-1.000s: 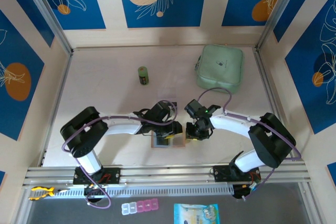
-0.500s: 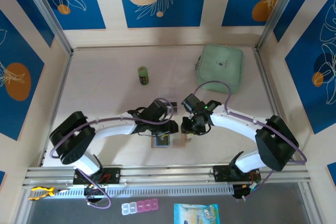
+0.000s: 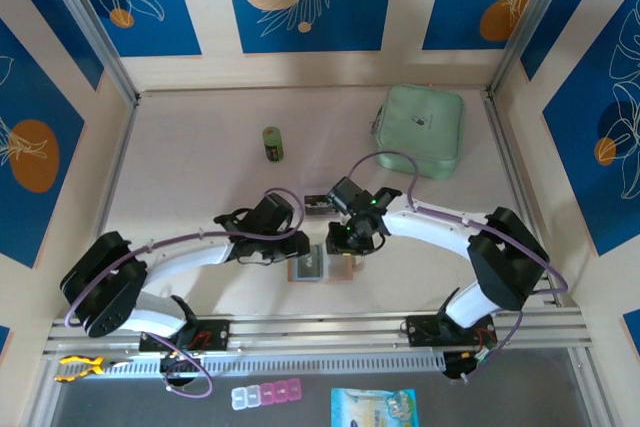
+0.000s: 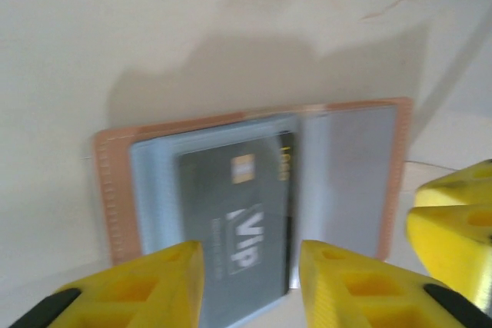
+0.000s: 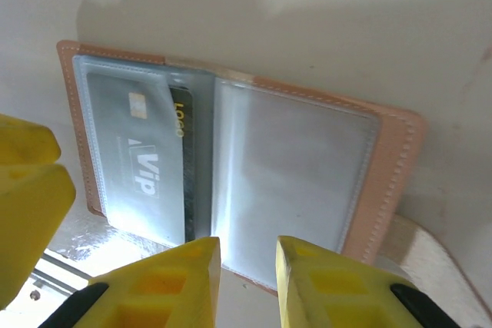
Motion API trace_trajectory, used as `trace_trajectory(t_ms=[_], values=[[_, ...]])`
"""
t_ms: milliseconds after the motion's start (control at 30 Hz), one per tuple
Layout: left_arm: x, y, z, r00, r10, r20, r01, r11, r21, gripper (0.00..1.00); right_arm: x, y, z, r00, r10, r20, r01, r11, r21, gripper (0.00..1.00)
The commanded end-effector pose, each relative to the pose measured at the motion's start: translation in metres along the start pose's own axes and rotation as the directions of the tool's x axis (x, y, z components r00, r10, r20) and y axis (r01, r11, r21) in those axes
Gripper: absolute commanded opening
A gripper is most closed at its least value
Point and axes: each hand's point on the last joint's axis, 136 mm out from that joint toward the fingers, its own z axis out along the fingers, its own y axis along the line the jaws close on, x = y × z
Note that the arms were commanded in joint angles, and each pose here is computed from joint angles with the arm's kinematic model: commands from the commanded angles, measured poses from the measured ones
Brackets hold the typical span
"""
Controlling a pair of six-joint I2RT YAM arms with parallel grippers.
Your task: Take the credit cards out of the card holder
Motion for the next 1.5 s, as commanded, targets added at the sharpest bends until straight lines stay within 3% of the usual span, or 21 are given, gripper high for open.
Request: trace_trajectory(t_ms=[0, 333, 1033, 1467], values=[[0.004, 0.014, 0.0, 1.0, -0.004, -0.007, 0.003, 1.0, -0.02, 0.31, -0.001, 0.024, 0.004, 1.0, 0.002, -0.028, -0.004, 0.997, -0.081, 0.27], [0.013, 0.027, 0.016, 0.998, -0.025, -0.057, 0.023, 0.999, -0.034, 0.21, -0.001, 0.032, 0.021, 0.998, 0.016, -0.062, -0.023, 0.993, -0.117, 0.27], [0.02, 0.042, 0.018, 0.997, -0.043, -0.065, 0.037, 0.996, -0.084, 0.18, 0.004, 0.036, 0.044, 0.994, 0.023, -0.11, -0.041, 0.986, -0.159, 0.27], [0.022, 0.044, 0.018, 0.996, -0.05, -0.07, 0.043, 0.995, -0.087, 0.18, 0.01, 0.015, 0.048, 0.994, 0.016, -0.107, -0.02, 0.999, -0.036, 0.27]])
